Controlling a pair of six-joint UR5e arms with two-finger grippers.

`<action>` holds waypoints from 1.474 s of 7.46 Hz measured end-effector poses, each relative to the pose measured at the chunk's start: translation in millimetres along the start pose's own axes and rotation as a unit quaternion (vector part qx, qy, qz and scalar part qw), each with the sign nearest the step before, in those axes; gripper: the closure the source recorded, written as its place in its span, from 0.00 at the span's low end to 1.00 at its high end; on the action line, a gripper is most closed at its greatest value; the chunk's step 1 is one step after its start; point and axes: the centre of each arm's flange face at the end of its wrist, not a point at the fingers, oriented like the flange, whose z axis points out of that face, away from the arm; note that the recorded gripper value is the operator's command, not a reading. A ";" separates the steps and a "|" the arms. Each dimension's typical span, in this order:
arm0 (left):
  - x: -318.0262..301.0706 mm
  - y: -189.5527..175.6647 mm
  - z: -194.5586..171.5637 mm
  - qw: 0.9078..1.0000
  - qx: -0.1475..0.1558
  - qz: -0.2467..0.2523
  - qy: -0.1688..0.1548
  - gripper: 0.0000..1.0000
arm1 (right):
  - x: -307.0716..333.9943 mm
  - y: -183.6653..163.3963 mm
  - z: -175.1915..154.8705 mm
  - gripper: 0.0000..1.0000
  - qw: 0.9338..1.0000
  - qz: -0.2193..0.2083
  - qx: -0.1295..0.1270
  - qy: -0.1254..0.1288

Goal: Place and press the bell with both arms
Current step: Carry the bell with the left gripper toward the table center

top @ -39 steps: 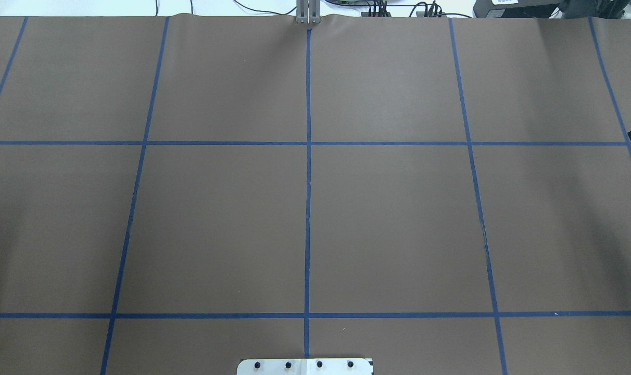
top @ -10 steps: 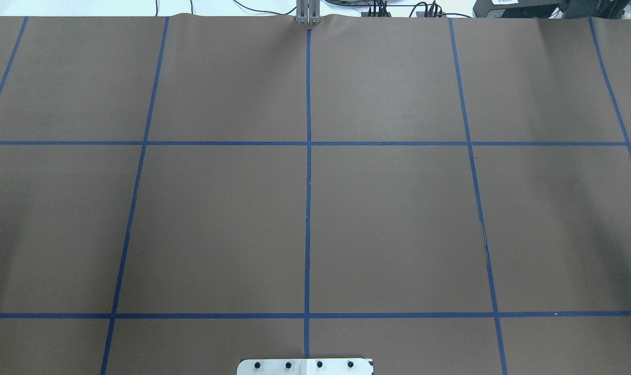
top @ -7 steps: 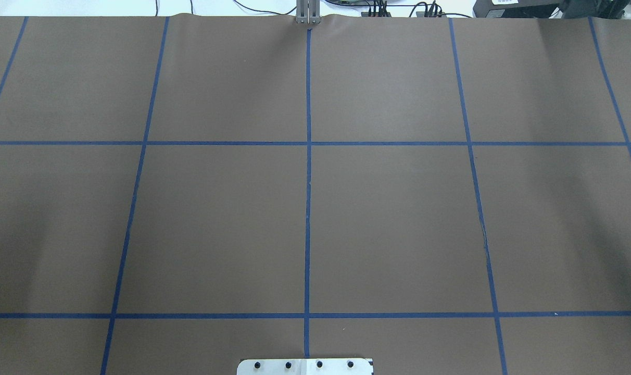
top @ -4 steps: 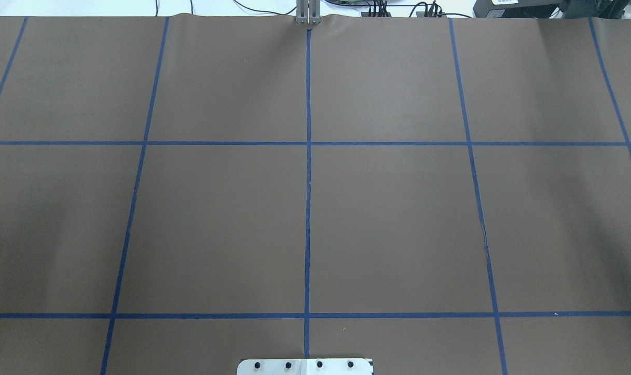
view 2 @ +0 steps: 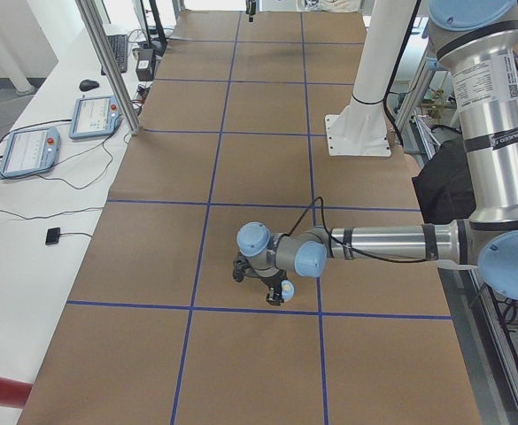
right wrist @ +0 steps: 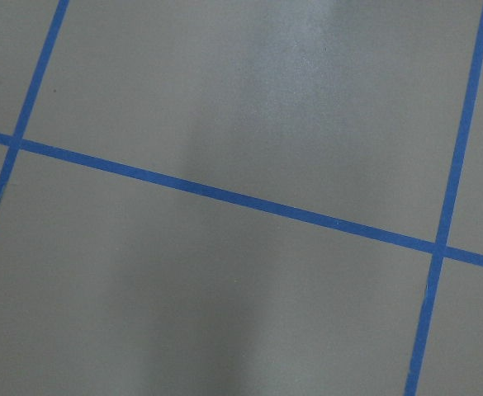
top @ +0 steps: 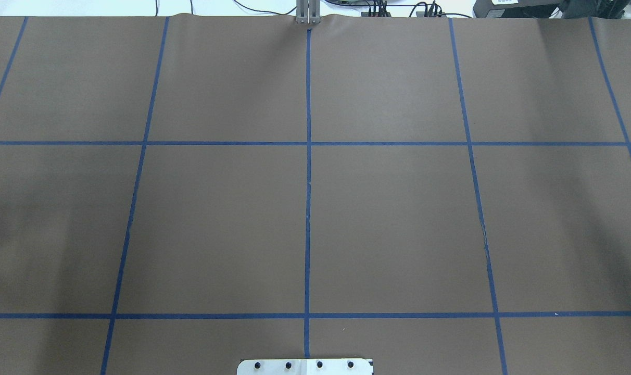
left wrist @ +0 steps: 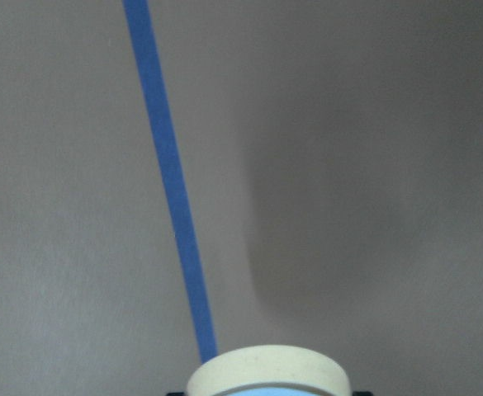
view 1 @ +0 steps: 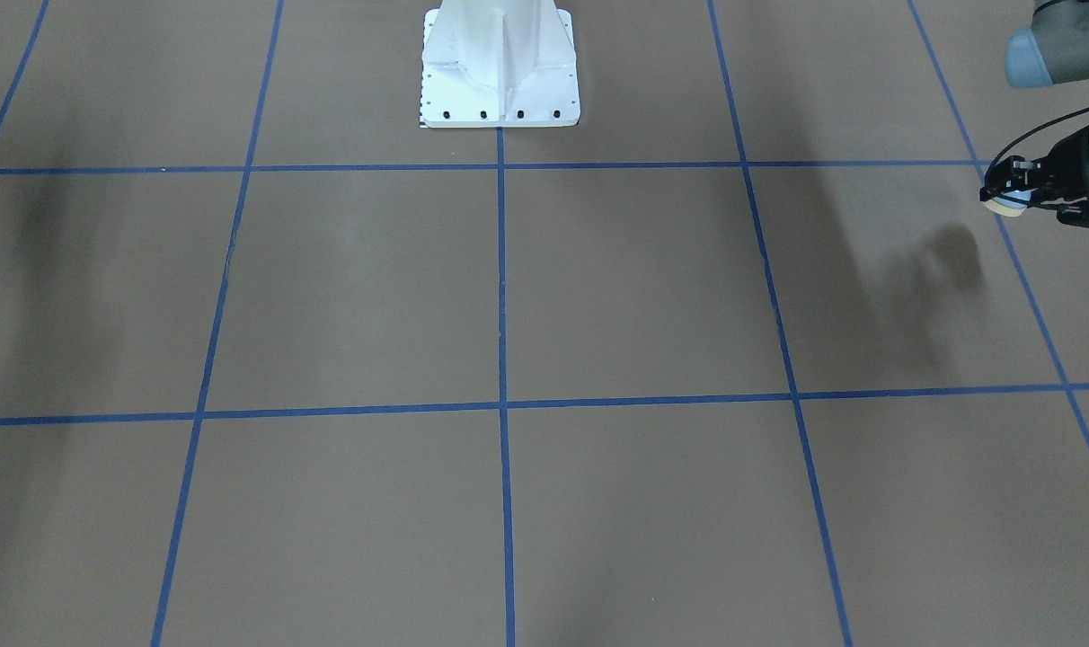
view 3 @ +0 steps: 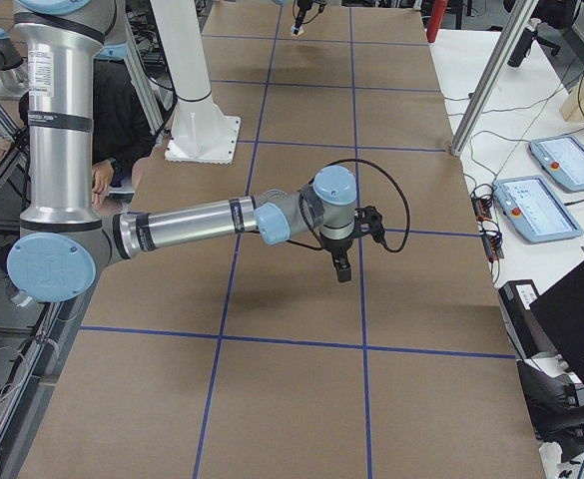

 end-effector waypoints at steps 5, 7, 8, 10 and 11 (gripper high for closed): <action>180.7 -168.0 -114.5 0.998 0.002 -0.069 0.003 0.83 | -1.2 -2.5 -0.3 0.00 1.000 -0.001 0.001 0.000; 291.8 -212.8 -114.8 0.994 -0.014 -0.108 0.006 0.83 | -2.0 -3.9 -0.8 0.00 1.000 -0.002 0.002 -0.001; 354.2 -236.5 -108.9 0.991 -0.025 -0.128 0.008 0.83 | -2.3 -4.6 -1.0 0.00 1.000 -0.002 0.002 -0.001; 468.9 -270.1 -91.8 0.987 -0.046 -0.153 0.009 0.82 | -2.9 -5.7 -1.4 0.00 1.000 -0.002 0.003 -0.001; 508.5 -280.9 -75.0 0.987 -0.047 -0.154 0.016 0.81 | -3.0 -5.9 -1.4 0.00 1.000 -0.002 0.003 -0.001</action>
